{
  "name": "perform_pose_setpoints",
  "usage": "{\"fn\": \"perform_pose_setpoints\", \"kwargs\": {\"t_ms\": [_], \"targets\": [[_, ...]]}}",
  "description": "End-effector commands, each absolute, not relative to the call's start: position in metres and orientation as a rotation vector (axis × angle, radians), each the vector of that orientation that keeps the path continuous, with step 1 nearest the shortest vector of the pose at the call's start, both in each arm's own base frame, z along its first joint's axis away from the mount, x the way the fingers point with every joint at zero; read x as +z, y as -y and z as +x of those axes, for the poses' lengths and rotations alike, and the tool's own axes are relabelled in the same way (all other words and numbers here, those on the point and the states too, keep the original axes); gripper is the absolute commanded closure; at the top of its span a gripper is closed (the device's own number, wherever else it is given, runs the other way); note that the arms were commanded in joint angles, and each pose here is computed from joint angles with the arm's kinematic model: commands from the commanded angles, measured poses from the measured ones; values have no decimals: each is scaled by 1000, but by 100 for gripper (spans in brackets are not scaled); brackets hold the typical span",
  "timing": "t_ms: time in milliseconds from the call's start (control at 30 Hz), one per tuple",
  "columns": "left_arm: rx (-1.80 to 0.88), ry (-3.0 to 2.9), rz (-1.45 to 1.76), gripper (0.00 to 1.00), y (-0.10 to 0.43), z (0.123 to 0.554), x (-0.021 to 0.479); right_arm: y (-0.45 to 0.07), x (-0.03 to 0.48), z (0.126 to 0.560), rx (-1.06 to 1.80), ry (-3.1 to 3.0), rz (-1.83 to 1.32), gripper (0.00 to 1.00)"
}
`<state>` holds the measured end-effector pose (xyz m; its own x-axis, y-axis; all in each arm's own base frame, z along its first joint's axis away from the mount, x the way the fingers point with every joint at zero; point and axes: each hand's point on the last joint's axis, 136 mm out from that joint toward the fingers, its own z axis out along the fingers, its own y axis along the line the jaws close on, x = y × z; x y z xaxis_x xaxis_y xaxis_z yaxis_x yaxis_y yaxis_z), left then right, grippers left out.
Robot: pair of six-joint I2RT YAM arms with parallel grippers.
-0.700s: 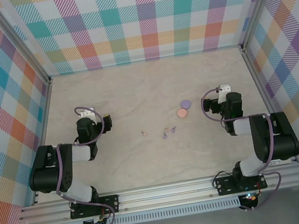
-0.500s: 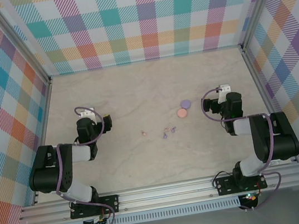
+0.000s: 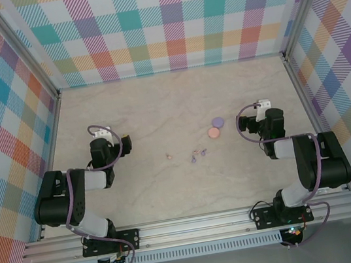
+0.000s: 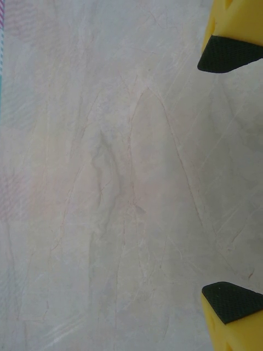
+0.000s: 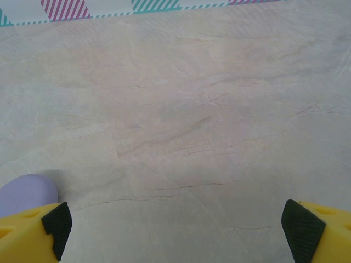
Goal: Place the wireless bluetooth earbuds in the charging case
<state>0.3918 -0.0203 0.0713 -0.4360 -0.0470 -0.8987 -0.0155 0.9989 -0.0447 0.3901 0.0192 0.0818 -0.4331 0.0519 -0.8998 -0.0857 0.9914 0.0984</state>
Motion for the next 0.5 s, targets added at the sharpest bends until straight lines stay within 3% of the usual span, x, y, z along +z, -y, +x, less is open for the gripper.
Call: {"fn": "perform_pose_setpoints", "kwargs": {"t_ms": [0, 133, 300, 467], "targets": [[-20, -1990, -85, 0, 12, 394, 94, -17, 108, 394, 135, -1982, -3, 0], [17, -2021, -219, 0, -3, 382, 119, -18, 117, 380, 190, -2100, 70, 0], [-152, -2107, -164, 0, 23, 370, 148, -25, 123, 367, 275, -2255, 156, 0], [-271, -2233, -318, 0, 34, 361, 153, -39, 119, 362, 430, -2421, 303, 0]]}}
